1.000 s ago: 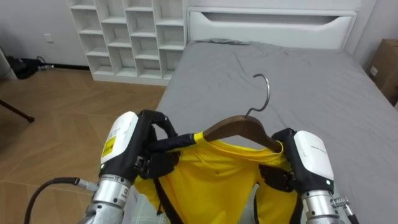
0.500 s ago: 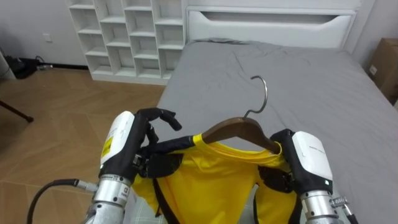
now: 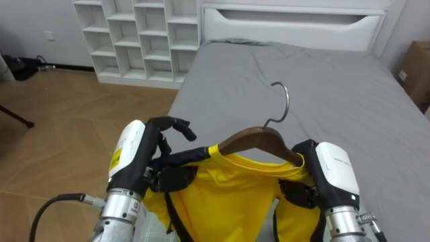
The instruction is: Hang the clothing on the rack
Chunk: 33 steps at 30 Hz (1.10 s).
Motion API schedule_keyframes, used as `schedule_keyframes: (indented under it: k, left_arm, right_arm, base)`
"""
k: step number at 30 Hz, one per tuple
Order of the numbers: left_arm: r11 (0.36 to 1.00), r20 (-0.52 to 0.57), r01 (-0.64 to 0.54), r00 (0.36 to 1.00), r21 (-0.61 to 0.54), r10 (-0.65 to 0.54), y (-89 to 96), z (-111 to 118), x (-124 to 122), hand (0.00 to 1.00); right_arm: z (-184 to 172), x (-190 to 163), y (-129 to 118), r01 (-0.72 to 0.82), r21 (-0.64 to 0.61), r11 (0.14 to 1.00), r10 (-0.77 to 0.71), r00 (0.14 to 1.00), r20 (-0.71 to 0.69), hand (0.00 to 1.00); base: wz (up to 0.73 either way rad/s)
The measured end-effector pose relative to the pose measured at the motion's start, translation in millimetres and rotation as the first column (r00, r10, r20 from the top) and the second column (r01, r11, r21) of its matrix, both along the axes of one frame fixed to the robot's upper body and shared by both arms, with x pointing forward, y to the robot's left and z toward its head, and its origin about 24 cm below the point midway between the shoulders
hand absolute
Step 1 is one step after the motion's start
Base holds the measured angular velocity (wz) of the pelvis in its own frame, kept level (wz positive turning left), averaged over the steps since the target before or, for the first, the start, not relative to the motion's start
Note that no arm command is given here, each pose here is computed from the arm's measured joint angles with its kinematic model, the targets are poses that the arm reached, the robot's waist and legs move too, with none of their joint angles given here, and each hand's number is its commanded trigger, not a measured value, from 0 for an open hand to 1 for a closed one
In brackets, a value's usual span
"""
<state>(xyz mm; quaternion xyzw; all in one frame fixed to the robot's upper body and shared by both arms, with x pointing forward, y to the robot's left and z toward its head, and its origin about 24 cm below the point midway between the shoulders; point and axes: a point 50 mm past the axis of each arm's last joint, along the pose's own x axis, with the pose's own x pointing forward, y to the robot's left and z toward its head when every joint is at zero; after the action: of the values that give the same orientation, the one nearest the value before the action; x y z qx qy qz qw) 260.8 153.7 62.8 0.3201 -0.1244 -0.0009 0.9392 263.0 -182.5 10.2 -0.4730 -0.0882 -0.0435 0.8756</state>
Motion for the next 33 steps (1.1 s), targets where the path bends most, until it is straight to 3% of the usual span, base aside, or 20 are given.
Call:
schedule_keyframes:
  k: [6, 10, 16, 22, 33]
  left_arm:
    - [1.000, 0.014, -0.014, 1.000, -0.007, 0.014, 0.6, 0.8, -0.2, 0.00]
    - [0.999, 0.078, -0.033, 0.996, -0.024, 0.035, 1.3, 9.6, -1.2, 0.00]
    - [0.988, 0.154, -0.069, 0.984, -0.138, 0.090, 16.0, 26.7, -2.3, 0.00]
    - [0.979, 0.156, -0.079, 0.982, -0.187, 0.109, 21.3, 28.5, -2.4, 0.00]
    - [0.971, 0.127, -0.106, 0.983, -0.215, 0.136, 26.0, 21.9, -3.3, 0.00]
  right_arm:
    - [-1.5, -0.6, 0.2, -0.004, 0.009, 1.000, 0.004, 1.000, -0.005, 1.00]
    - [1.5, -1.1, 1.3, -0.013, 0.024, 1.000, 0.012, 0.999, 0.035, 1.00]
    - [13.0, -1.4, 7.3, -0.058, 0.046, 0.997, 0.052, 0.990, 0.131, 1.00]
    - [19.5, -0.9, 10.6, -0.057, 0.006, 0.998, 0.055, 0.980, 0.193, 1.00]
    - [17.0, -1.5, 15.2, -0.063, 0.005, 0.998, 0.061, 0.982, 0.179, 1.00]
  base:
    - [-0.02]
    - [0.06]
    - [0.02]
    - [-0.01]
    - [0.00]
